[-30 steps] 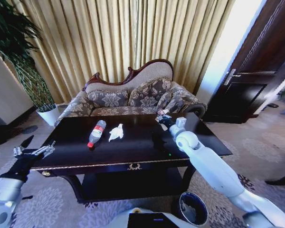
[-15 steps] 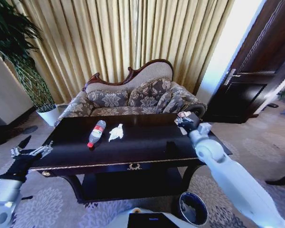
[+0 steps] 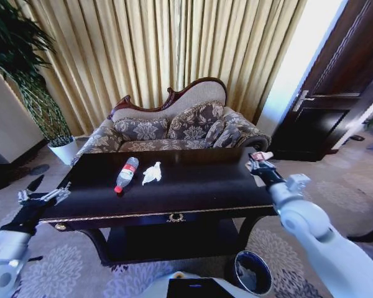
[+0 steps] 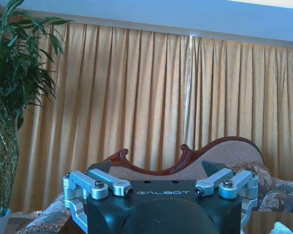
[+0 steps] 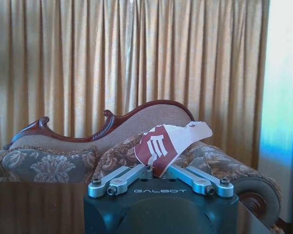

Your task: Move to the front of the table and place the trash on the table into the trash bin.

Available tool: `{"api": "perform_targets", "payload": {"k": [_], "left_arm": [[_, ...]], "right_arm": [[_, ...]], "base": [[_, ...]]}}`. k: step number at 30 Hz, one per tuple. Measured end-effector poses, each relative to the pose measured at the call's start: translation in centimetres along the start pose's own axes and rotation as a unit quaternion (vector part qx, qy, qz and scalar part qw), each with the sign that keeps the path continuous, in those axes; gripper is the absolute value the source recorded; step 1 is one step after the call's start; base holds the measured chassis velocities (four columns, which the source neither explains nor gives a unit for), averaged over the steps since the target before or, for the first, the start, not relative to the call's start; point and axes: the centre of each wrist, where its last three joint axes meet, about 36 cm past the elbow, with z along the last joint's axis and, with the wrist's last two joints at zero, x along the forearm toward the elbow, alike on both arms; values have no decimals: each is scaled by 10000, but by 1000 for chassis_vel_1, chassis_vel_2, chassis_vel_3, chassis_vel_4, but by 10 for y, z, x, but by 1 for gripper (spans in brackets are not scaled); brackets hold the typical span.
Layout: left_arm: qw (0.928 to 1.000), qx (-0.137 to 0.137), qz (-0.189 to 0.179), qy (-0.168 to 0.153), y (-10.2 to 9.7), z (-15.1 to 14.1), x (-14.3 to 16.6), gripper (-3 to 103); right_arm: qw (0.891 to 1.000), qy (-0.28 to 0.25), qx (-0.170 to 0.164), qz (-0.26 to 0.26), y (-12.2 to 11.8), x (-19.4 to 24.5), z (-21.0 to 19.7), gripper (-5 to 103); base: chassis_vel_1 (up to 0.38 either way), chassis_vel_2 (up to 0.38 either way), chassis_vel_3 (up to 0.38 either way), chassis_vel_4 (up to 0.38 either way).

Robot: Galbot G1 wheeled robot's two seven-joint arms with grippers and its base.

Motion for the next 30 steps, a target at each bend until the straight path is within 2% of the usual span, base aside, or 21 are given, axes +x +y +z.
{"api": "perform_targets", "payload": {"k": [9, 22, 30], "left_arm": [[9996, 22, 39, -264, 7, -2, -5, 100], [9994, -56, 152, -302, -3, -12, -1, 100], [9995, -64, 169, -276, -4, -13, -1, 100]], "right_arm": [[9991, 60, -404, 95, 16, 27, 1, 1], [9980, -112, -624, -4, 27, 31, 0, 1], [9981, -83, -616, -10, 32, 32, 5, 1]], "base": [[0, 0, 0, 0], [0, 0, 0, 0], [27, -24, -24, 21]]}}
